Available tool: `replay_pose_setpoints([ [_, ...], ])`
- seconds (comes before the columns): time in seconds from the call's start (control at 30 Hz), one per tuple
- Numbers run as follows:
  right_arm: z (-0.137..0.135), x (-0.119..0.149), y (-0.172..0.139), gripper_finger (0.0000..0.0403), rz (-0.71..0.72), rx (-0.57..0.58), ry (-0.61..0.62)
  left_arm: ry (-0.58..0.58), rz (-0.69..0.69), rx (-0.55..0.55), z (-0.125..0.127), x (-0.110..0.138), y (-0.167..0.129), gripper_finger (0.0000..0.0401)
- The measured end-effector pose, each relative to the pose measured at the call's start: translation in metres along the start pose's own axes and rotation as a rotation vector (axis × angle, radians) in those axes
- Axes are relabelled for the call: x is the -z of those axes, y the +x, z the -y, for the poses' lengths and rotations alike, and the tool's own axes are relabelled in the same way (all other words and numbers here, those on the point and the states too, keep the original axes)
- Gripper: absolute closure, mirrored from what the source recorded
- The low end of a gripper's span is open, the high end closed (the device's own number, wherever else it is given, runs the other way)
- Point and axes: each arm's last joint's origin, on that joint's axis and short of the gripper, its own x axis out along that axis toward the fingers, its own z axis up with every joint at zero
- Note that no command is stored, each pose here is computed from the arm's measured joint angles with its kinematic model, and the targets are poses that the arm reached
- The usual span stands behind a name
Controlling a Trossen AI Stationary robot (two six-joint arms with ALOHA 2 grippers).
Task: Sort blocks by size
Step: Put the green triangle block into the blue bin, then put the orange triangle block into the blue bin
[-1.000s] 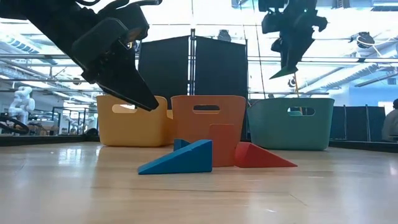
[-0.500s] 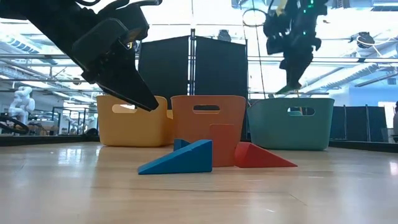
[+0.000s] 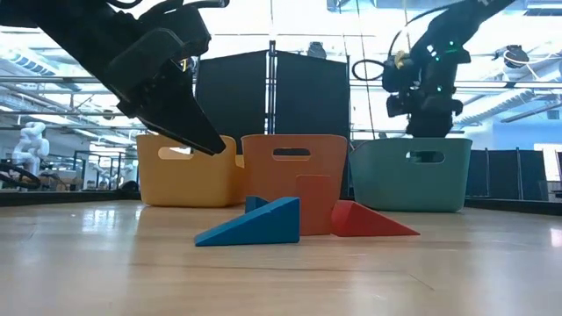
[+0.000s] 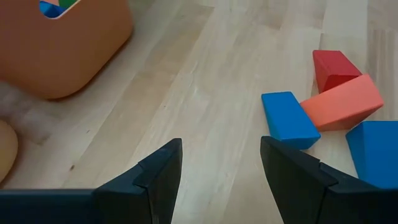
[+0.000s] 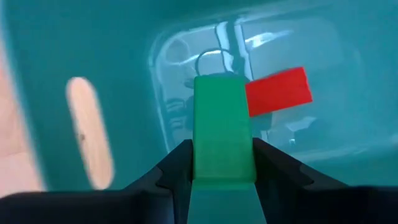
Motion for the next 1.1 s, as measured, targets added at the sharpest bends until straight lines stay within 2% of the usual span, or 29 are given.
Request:
replay_pose_setpoints([
  [0.27, 0.012, 0.005, 0.013, 0.027, -0.016, 0.004, 0.082, -0.012, 0.006, -0.004, -0.002, -0.002, 0.002, 0.0183],
  [0.43, 0.022, -0.003, 0.036, 0.0268, -0.034, 0.003, 0.126, -0.021, 0.017, 0.003, -0.001, -0.003, 0.002, 0.0183],
  [0.63, 0.029, -0.006, 0.064, 0.0268, -0.095, -0.029, 0.139, -0.013, 0.017, 0.003, -0.001, -0.003, 0.002, 0.0183],
  [0.8, 0.033, -0.004, 0.074, 0.0267, -0.125, -0.042, 0.145, 0.003, 0.016, 0.003, -0.001, -0.003, 0.002, 0.0183],
  [0.93, 0.033, -0.006, 0.072, 0.025, -0.107, -0.032, 0.132, 0.003, 0.016, 0.003, -0.001, -0.003, 0.002, 0.0183],
  [1.1, 0.032, -0.006, 0.064, 0.0207, -0.082, -0.014, 0.129, 0.005, 0.016, 0.003, -0.001, -0.003, 0.002, 0.0183],
])
